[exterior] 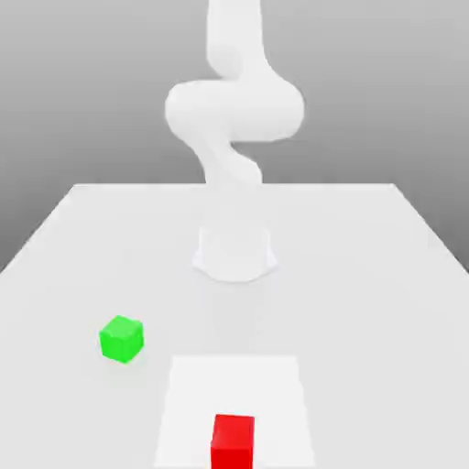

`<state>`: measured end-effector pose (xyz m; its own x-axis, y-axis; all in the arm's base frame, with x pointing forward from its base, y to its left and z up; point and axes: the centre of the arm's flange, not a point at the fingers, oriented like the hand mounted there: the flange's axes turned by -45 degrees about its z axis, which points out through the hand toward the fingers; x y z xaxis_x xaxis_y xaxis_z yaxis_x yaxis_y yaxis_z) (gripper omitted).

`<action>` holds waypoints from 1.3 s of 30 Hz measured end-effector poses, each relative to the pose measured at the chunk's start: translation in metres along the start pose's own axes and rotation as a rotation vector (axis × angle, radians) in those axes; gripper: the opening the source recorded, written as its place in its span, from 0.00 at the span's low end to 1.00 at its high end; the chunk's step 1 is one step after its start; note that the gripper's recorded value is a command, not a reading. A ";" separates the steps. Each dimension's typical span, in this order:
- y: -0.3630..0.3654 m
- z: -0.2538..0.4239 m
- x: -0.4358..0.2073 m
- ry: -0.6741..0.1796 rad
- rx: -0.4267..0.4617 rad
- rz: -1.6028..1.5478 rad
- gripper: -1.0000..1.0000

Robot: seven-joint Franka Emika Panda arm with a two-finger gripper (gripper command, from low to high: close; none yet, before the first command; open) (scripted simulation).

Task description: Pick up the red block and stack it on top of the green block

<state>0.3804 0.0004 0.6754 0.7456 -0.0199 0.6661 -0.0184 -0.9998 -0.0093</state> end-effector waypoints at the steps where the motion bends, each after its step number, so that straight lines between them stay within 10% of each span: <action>1: 0.000 0.021 0.000 -0.030 -0.002 0.002 0.50; 25: 0.004 0.411 -0.215 -0.703 -0.033 0.057 0.50; 30: 0.005 0.462 -0.265 -0.728 -0.033 0.060 0.50; 31: 0.005 0.467 -0.270 -0.728 -0.033 0.060 0.00; 39: 0.004 0.459 -0.263 -0.728 -0.033 0.060 0.00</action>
<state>0.4905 -0.0013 0.1577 0.9964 -0.0844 0.0003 -0.0844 -0.9964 -0.0001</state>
